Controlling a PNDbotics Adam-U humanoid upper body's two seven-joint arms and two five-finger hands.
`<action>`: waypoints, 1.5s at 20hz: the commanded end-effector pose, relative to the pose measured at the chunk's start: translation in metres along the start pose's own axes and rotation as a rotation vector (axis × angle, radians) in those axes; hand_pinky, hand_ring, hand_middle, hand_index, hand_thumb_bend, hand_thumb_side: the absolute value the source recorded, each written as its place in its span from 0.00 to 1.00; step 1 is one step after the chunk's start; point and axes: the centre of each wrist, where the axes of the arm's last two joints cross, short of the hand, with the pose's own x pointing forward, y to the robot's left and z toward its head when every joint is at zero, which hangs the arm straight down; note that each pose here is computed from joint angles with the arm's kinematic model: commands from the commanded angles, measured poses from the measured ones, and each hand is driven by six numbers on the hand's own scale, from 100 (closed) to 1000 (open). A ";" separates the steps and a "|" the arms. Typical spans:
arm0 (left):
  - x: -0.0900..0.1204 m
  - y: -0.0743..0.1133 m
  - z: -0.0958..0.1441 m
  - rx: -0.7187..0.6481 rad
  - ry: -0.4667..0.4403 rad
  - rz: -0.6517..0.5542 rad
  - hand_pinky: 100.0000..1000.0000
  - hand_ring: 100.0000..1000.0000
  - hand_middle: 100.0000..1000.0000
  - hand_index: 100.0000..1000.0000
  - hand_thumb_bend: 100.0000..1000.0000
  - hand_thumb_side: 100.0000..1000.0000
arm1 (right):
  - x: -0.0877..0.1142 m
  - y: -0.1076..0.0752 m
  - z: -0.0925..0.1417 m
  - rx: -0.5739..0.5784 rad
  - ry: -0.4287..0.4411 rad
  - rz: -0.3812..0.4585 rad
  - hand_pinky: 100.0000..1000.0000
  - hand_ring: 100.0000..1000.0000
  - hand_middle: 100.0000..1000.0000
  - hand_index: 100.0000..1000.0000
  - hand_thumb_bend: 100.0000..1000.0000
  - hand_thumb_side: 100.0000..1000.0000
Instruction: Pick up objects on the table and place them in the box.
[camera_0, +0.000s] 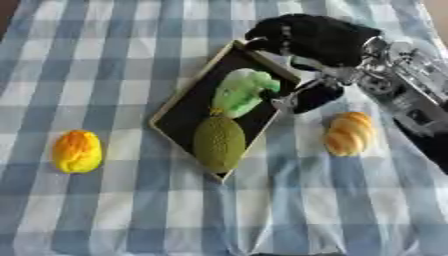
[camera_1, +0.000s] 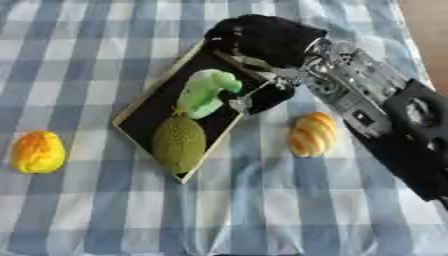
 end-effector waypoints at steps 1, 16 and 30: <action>0.011 0.017 -0.004 0.024 -0.032 -0.028 0.77 0.89 0.80 0.88 0.27 0.78 | -0.004 -0.026 0.027 -0.052 0.030 -0.007 0.92 0.96 0.90 0.92 0.06 0.42; 0.008 0.024 0.000 0.043 -0.021 -0.039 0.77 0.90 0.81 0.87 0.27 0.78 | -0.022 0.034 0.120 0.087 0.082 -0.081 0.92 0.95 0.88 0.91 0.10 0.43; 0.006 0.020 0.000 0.037 -0.014 -0.029 0.77 0.90 0.81 0.87 0.26 0.79 | -0.020 0.041 0.123 0.184 0.119 -0.105 0.92 0.95 0.88 0.91 0.30 0.10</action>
